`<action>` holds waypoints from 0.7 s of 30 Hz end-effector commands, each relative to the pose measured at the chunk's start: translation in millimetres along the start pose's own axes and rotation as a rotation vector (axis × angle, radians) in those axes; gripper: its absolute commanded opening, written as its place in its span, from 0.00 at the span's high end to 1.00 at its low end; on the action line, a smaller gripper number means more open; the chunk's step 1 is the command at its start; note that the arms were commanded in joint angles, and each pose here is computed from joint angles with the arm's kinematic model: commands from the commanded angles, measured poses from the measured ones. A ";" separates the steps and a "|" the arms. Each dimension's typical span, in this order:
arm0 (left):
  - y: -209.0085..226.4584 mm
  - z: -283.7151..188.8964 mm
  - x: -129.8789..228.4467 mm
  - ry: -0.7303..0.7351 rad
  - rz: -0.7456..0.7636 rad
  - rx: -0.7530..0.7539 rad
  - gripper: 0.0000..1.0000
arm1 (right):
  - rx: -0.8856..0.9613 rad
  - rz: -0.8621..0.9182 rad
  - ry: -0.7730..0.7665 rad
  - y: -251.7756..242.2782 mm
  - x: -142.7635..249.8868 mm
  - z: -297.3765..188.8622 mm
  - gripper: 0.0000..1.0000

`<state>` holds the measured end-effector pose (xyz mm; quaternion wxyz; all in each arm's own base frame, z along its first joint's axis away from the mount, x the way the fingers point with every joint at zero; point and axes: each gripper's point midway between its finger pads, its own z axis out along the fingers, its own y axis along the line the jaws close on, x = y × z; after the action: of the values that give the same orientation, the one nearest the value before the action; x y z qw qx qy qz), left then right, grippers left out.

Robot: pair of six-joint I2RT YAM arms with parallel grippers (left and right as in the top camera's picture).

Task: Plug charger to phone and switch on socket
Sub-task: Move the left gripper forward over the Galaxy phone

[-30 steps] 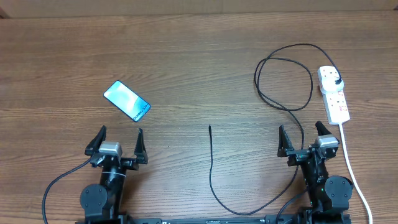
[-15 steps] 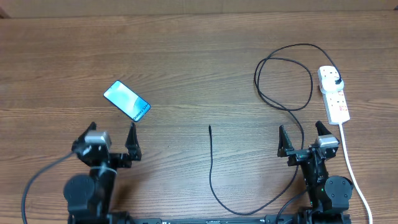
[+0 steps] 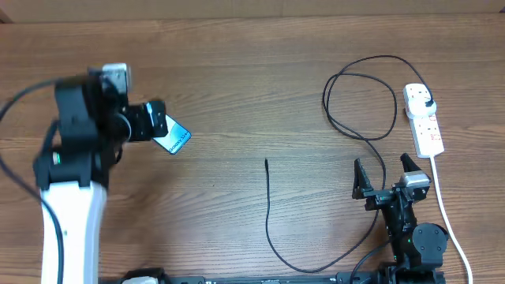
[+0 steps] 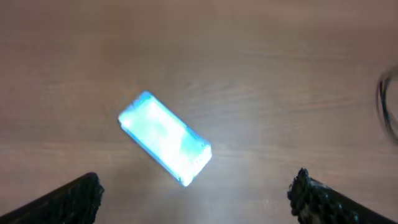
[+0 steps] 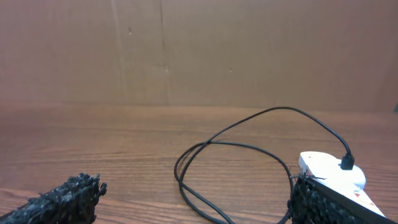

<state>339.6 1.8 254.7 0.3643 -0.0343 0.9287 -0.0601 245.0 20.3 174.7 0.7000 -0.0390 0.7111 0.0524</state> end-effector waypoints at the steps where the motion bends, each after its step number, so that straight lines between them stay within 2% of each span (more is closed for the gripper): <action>1: -2.3 29.2 4.8 0.127 -0.006 0.048 0.00 | -0.013 -0.002 -0.002 2.4 2.3 0.2 0.00; 4: -3.9 55.5 13.2 0.192 -0.031 0.078 0.00 | -0.013 -0.002 -0.002 2.4 2.3 0.2 0.00; 6: 2.5 68.9 21.6 0.240 -0.127 0.041 0.00 | -0.013 -0.002 -0.002 2.4 2.3 0.2 0.00; 9: 26.1 82.2 33.2 0.284 -0.362 -0.123 0.00 | -0.013 -0.002 -0.002 2.4 2.3 0.2 0.00; 13: 30.2 90.8 31.4 0.343 -0.507 -0.180 0.00 | -0.013 -0.002 -0.002 2.4 2.3 0.2 0.00; 21: 33.5 110.2 11.8 0.470 -0.600 -0.250 0.00 | -0.013 -0.002 -0.002 2.4 2.3 0.2 0.00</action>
<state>390.4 17.2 162.1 0.1102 -0.2882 0.9489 -0.0659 245.0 20.3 174.8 0.7002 -0.0391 0.7110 0.0523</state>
